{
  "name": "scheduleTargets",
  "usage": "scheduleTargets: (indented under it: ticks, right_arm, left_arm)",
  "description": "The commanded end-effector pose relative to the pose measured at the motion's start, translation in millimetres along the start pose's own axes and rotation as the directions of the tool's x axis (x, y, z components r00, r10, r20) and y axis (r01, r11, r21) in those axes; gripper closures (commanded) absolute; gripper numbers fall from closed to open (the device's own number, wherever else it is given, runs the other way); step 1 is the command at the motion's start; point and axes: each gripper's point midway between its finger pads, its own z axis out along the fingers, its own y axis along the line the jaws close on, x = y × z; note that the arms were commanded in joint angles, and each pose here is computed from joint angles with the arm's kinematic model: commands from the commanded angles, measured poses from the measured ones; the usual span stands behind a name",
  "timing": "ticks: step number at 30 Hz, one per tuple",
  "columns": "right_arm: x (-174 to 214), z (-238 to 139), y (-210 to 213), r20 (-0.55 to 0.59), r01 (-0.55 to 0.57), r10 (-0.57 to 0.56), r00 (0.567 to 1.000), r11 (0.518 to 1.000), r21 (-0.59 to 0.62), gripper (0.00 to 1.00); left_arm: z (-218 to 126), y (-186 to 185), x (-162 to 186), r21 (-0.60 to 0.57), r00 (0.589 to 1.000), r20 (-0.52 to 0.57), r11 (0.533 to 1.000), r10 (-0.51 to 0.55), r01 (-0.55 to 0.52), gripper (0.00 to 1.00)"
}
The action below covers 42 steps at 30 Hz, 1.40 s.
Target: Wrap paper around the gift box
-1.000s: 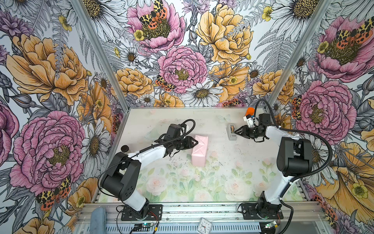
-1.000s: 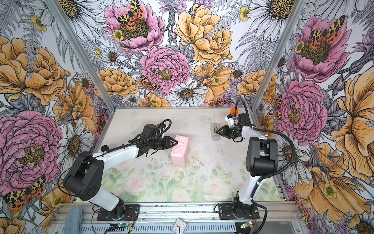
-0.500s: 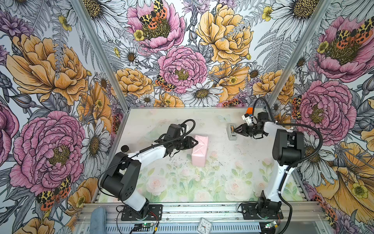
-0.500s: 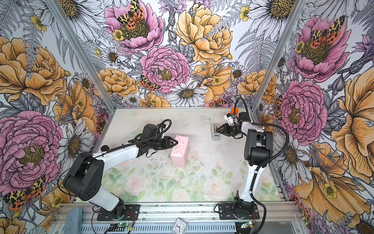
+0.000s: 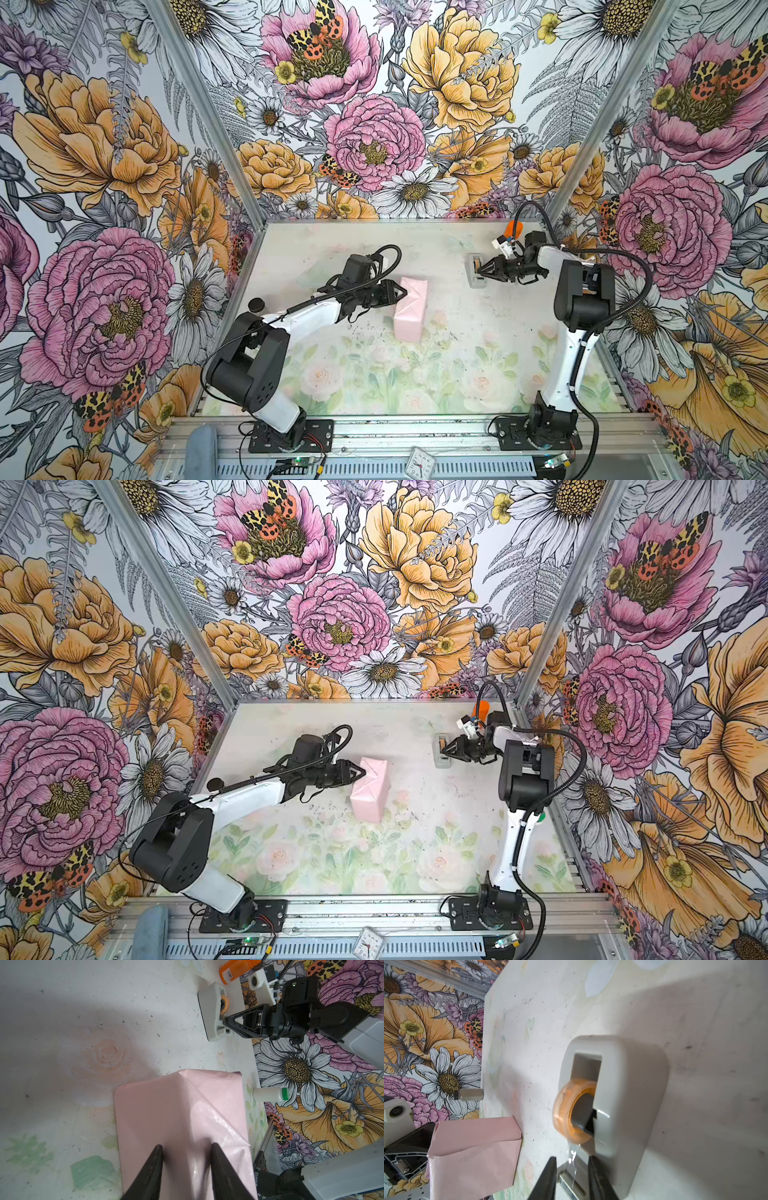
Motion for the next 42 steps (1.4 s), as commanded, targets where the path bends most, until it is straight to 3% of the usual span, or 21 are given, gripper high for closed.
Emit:
scheduleTargets:
  ticks: [1,21,30,34,42]
  right_arm:
    - [6,8,1,-0.048,0.021,-0.022,0.999,1.0,-0.016,0.71]
    - [7,10,11,-0.061,-0.028,0.018,0.998,0.985,-0.172,0.86]
    - [8,10,4,-0.067,-0.038,0.028,0.997,0.988,-0.147,0.92]
    - [6,7,3,-0.059,-0.038,0.03,0.998,0.989,-0.145,1.0]
    - [-1,-8,23,-0.016,-0.009,0.006,1.0,0.982,-0.189,1.0]
  left_arm:
    - [6,33,32,-0.128,0.995,-0.089,0.991,-0.04,0.029,0.61]
    - [5,35,33,-0.127,0.995,-0.091,0.992,-0.037,0.025,0.61]
    - [3,36,32,-0.127,0.996,-0.086,0.992,-0.037,0.025,0.61]
    - [2,37,32,-0.129,0.996,-0.082,0.991,-0.035,0.024,0.61]
    - [2,37,31,-0.132,0.996,-0.08,0.991,-0.035,0.024,0.6]
